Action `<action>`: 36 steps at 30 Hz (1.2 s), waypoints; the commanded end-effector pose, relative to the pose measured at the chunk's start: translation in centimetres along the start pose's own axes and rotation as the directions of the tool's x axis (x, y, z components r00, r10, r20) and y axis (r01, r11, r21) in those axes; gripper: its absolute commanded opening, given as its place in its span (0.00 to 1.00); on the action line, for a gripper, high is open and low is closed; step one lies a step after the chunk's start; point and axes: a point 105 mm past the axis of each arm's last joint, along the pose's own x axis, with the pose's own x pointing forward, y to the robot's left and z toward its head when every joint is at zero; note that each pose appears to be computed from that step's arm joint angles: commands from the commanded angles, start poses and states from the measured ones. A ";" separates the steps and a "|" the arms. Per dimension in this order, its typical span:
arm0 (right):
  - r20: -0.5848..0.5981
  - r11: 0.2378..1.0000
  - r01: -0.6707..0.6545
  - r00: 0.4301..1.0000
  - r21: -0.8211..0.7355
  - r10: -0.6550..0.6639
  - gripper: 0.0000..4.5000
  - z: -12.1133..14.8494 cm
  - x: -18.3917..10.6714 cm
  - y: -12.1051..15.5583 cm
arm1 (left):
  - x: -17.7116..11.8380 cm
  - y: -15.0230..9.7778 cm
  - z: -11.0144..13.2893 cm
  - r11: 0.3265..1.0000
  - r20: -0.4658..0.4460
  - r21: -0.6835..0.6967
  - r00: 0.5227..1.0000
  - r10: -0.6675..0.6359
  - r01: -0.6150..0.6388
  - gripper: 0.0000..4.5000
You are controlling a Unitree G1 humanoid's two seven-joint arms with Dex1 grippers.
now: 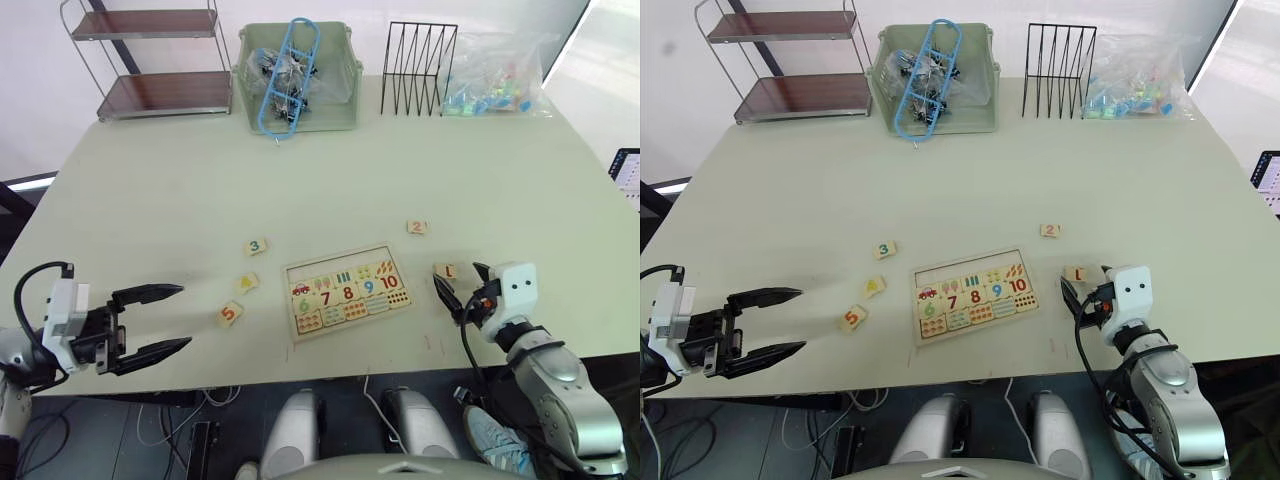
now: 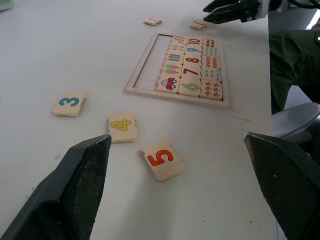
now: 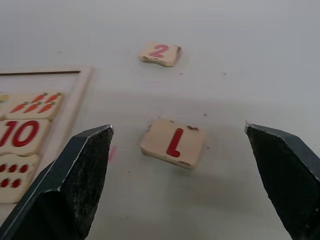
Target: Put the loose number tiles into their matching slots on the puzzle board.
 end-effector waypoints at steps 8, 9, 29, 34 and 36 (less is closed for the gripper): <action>0.020 0.996 0.086 0.996 0.007 -0.086 0.99 0.7 0.8 0.3 | -0.7 -0.2 0.5 0.999 0.008 0.036 1.000 -0.029 0.029 1.00; 0.016 0.997 0.075 0.997 0.003 -0.075 0.99 0.6 0.8 0.5 | -0.8 -0.2 0.5 0.999 0.008 0.036 1.000 -0.029 0.028 1.00; -0.085 0.991 0.137 0.987 0.003 -0.137 0.99 -1.5 0.8 -0.8 | -1.9 -0.4 -0.3 1.000 -0.009 0.017 1.000 0.006 -0.005 1.00; -0.087 0.992 0.127 0.988 -0.003 -0.127 0.73 -1.7 0.7 -0.5 | -2.0 -0.6 -0.6 1.000 -0.011 0.011 1.000 0.009 -0.009 1.00; -0.087 0.992 0.128 0.988 -0.005 -0.128 0.49 -1.7 0.7 -0.4 | -2.2 -0.6 -0.7 1.000 -0.013 0.008 1.000 0.014 -0.014 1.00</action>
